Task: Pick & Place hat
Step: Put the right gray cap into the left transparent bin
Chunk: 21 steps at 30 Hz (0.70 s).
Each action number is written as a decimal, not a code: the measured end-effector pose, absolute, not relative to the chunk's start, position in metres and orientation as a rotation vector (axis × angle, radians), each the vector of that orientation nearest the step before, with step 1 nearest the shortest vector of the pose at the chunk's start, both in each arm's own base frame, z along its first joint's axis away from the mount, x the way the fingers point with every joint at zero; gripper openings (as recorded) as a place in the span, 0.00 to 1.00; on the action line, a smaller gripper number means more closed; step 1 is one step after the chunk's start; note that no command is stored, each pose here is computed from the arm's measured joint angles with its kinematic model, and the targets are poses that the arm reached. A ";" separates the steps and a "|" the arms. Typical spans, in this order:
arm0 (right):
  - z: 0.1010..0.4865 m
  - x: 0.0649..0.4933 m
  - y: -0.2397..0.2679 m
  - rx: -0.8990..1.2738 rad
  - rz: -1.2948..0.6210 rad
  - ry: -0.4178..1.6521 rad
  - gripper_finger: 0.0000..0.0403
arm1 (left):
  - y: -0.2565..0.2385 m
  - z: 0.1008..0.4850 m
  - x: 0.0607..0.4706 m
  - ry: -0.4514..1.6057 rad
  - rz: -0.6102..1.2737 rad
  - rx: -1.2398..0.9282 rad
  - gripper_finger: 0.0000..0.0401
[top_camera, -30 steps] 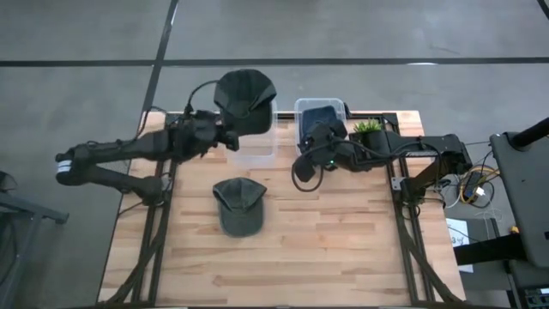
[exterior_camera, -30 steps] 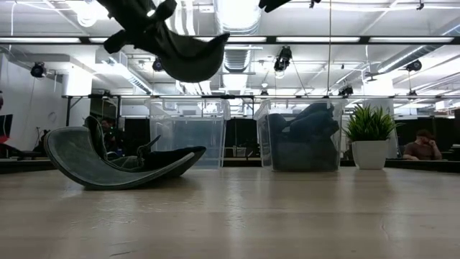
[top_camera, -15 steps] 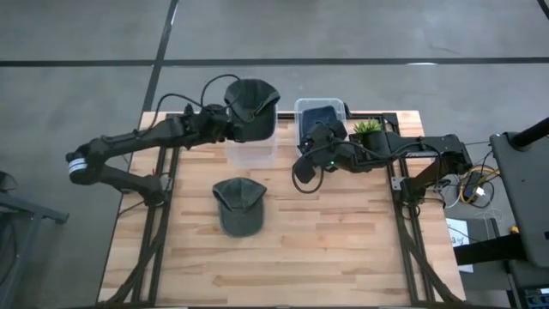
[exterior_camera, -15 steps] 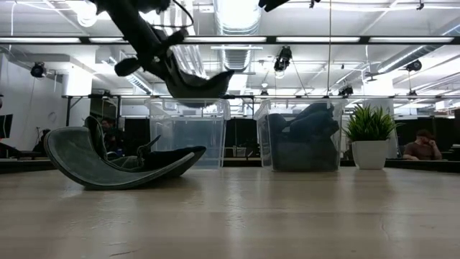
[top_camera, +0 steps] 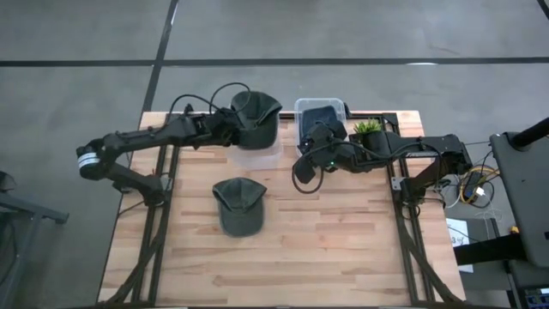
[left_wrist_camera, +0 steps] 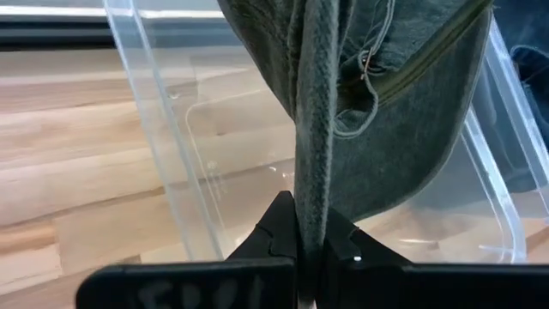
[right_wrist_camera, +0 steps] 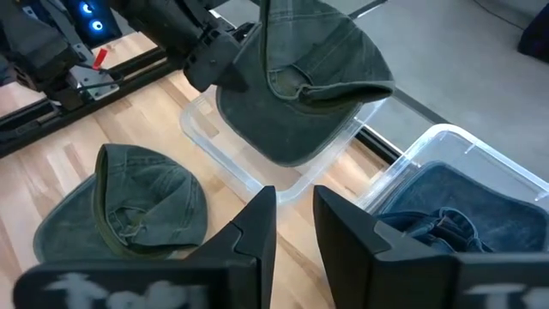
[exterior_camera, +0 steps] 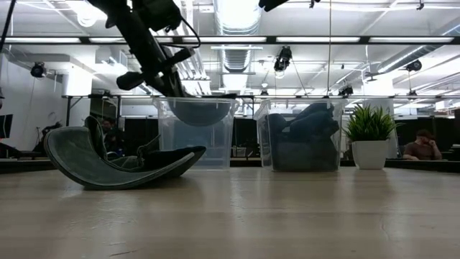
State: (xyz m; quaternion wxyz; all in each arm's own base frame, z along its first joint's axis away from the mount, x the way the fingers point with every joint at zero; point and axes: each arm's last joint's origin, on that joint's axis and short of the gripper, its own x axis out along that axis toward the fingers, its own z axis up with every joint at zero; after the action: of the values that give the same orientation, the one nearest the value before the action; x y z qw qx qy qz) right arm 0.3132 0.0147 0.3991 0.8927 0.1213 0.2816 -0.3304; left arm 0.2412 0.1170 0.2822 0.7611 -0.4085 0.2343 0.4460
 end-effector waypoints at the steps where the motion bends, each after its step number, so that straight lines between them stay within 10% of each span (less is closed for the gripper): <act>1: 0.399 0.313 0.015 0.252 -0.685 0.584 0.20 | 0.117 0.283 0.241 0.519 0.968 -0.894 0.01; 21: 0.399 0.313 0.015 0.247 -0.686 0.586 0.17 | 0.115 0.292 0.241 0.504 0.948 -0.967 0.10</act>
State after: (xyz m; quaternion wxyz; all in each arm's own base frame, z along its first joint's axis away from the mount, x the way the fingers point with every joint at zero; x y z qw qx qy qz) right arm 0.3133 0.0145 0.3988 0.8926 0.1192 0.2826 -0.3304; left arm 0.2411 0.1152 0.2924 0.7503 -0.4424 0.2306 0.4337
